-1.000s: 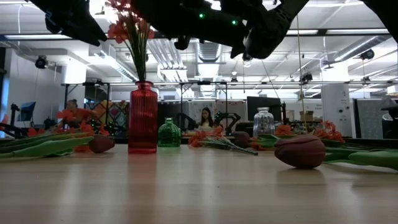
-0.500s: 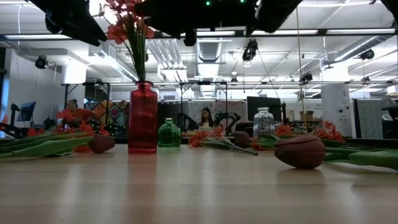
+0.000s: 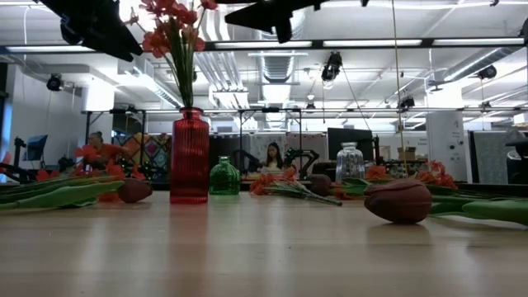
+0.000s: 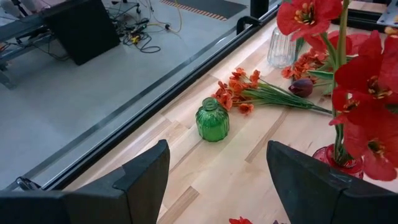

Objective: Sort flowers into vase by color
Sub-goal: Put the bottom dark red tulip into the green vase

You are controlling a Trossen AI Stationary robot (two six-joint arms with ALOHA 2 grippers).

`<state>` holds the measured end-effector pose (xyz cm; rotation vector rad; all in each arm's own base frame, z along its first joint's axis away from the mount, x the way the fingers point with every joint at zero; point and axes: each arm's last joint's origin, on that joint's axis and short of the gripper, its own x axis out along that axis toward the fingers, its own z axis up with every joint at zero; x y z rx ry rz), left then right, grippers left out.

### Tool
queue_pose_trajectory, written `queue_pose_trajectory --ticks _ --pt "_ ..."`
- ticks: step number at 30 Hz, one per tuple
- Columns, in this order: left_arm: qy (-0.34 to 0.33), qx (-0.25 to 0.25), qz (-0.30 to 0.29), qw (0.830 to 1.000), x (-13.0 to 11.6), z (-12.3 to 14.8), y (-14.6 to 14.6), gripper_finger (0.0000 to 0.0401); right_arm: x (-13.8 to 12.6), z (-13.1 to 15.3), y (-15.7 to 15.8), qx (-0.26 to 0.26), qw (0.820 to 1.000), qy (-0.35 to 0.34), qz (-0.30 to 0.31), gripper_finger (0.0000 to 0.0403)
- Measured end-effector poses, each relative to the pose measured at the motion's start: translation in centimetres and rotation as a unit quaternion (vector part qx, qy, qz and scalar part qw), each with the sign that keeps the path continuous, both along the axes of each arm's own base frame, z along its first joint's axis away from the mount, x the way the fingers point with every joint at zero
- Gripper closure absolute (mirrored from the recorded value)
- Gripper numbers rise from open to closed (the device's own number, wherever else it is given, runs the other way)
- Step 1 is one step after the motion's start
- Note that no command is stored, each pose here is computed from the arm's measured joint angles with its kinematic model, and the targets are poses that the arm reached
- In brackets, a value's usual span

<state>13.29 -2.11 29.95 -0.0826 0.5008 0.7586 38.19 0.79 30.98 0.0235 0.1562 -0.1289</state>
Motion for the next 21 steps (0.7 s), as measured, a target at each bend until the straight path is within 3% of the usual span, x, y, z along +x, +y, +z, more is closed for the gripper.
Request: queue_pose_trajectory --ticks 10,16,21 --pt "-0.004 -0.002 0.001 1.000 0.1 0.0 0.0 0.0150 -4.5 0.9 -0.3 0.067 0.987 0.141 -0.046 0.0182" --pt "-0.006 -0.006 0.004 1.000 0.3 -0.1 -0.1 0.0150 -7.0 -0.7 0.1 0.113 0.952 0.275 -0.079 0.0184" --pt "-0.004 -0.007 0.006 1.000 0.5 -0.2 -0.2 0.0150 -7.9 -2.5 1.6 0.106 0.921 0.368 -0.070 0.0184"
